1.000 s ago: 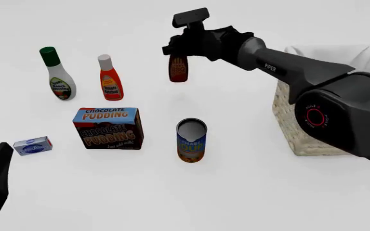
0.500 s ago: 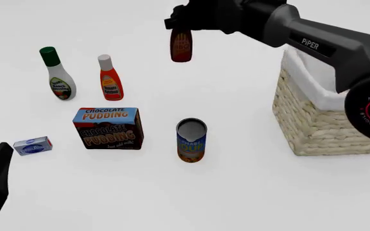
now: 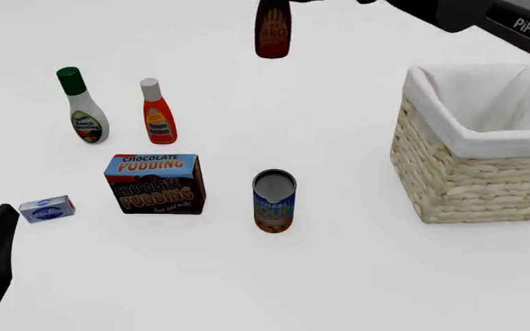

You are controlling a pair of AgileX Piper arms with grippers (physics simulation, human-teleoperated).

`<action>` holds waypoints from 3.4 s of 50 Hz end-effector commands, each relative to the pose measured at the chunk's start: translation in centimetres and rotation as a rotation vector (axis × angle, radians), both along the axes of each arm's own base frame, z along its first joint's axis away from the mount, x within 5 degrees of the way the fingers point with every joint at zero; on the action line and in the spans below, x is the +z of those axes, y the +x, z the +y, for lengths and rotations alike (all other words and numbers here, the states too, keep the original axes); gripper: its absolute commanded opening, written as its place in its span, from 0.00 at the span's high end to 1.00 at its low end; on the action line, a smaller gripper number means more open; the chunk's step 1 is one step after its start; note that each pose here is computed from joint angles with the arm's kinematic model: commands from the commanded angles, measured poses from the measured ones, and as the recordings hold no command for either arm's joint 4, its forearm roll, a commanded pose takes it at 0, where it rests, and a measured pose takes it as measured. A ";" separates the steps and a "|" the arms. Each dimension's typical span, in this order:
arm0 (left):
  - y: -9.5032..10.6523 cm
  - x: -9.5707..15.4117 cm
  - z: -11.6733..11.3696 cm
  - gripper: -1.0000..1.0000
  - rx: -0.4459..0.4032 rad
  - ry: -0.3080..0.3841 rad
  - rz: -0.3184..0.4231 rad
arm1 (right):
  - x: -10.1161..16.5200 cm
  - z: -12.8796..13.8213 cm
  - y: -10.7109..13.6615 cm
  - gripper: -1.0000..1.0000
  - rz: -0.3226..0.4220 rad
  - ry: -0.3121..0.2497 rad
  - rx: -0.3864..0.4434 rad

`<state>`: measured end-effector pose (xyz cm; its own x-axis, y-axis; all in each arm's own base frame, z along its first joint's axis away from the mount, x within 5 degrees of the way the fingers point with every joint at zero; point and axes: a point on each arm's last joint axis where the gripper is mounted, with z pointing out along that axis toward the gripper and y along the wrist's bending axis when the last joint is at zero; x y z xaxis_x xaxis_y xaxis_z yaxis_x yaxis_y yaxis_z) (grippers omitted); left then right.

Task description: Pick the bbq sauce and place it in the basket.

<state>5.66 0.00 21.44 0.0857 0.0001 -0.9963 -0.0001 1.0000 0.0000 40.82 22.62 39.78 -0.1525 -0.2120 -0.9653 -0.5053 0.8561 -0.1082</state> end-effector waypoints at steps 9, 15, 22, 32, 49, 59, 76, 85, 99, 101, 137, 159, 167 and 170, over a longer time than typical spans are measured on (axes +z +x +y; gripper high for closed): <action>0.0 0.0 0.0 0.00 0.000 0.000 0.000 | 4.3 -3.2 -3.0 1.00 -0.057 0.021 -0.031; 0.0 0.0 0.0 0.00 0.000 0.000 0.000 | 5.9 -4.7 -4.5 1.00 -0.079 0.034 -0.048; 0.0 0.0 0.0 0.00 0.000 0.000 0.000 | 6.6 -6.2 -5.1 1.00 -0.093 0.034 -0.074; 0.0 0.0 0.0 0.00 0.000 0.000 0.000 | 7.5 -8.6 -6.0 1.00 -0.110 0.035 -0.120; 0.0 0.0 0.0 0.00 0.000 0.000 0.000 | 9.3 -12.1 -8.0 1.00 -0.145 0.037 -0.192; 0.0 0.0 0.0 0.00 0.000 0.000 0.000 | 9.9 -14.0 -9.1 1.00 -0.157 0.033 -0.236; 0.0 0.0 0.0 0.00 0.000 0.000 0.000 | 10.6 -17.2 -10.6 1.00 -0.169 0.020 -0.323; 0.0 0.0 0.0 0.00 0.000 0.000 0.000 | 10.6 -18.7 -11.5 1.00 -0.168 0.015 -0.367; 0.0 0.0 0.0 0.00 0.000 0.000 0.000 | 9.7 -21.0 -13.3 1.00 -0.154 0.020 -0.442; 0.0 0.0 0.0 0.00 0.000 0.000 0.000 | 9.5 -21.3 -13.5 1.00 -0.151 0.021 -0.453; 0.0 0.0 0.0 0.00 0.000 0.000 0.000 | 4.3 -24.8 -13.8 1.00 -0.070 0.016 -0.587; 0.0 0.0 0.0 0.00 0.000 0.000 0.000 | 1.1 -26.4 -12.9 1.00 -0.021 0.007 -0.642; 0.0 0.0 0.0 0.00 0.000 0.000 0.000 | 0.1 -27.0 -12.1 1.00 -0.006 0.003 -0.658; 0.0 0.0 0.0 0.00 0.000 0.000 0.000 | -0.3 -27.2 -11.8 1.00 0.000 0.000 -0.664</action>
